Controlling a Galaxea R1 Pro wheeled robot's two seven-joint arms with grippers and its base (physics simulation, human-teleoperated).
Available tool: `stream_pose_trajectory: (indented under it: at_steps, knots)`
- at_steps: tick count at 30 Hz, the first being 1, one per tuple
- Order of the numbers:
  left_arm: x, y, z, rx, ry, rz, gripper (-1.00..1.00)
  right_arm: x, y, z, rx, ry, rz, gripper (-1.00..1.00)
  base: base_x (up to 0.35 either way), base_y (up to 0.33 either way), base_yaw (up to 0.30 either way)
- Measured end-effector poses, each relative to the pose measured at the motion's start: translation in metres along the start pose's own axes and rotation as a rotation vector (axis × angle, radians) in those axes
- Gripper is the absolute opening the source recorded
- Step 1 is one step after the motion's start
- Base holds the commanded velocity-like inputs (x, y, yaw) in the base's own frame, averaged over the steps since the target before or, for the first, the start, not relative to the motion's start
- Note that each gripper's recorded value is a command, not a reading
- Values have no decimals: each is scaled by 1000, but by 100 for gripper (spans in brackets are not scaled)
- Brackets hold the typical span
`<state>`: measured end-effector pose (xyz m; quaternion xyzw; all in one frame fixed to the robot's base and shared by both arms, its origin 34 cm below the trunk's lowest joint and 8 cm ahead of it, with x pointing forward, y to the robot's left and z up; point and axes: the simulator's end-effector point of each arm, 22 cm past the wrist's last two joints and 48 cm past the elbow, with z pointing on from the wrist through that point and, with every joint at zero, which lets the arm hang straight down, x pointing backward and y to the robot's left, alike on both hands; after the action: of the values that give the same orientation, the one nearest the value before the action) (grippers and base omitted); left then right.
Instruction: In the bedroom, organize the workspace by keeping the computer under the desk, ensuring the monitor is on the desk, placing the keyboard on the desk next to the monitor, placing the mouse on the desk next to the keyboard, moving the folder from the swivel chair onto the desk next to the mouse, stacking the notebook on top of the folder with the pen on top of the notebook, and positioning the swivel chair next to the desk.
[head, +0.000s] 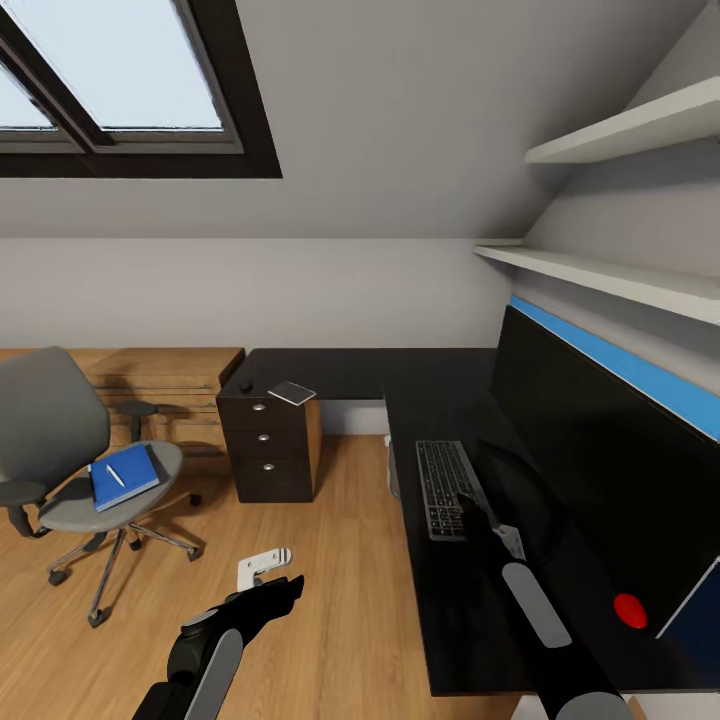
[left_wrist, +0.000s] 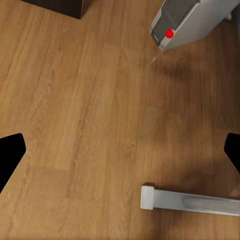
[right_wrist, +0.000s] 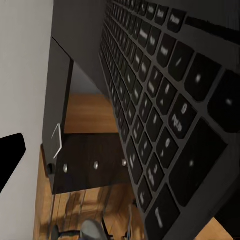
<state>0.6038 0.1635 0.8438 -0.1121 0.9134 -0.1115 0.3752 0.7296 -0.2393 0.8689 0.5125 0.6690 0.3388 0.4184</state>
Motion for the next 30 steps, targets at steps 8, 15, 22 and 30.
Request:
stream_pose_trajectory:
  at_steps: [8, 15, 22, 30]
  knots:
    - [0, 0, 0, -1, 1, 0, 100, 0, 0, 0, 0, 0, 0, 100, 0, -37, 0]
    - [1, 0, 0, -2, 2, 0, 100, 0, 0, 0, 0, 0, 0, 100, -52, -2, 0]
    - [1, 0, 1, -1, 3, 0, 100, 0, 0, 1, 0, 0, 0, 100, -309, 0, 0]
    - [1, 0, 1, 0, 3, 0, 100, 0, 0, 1, 0, 0, 0, 100, -334, 0, 0]
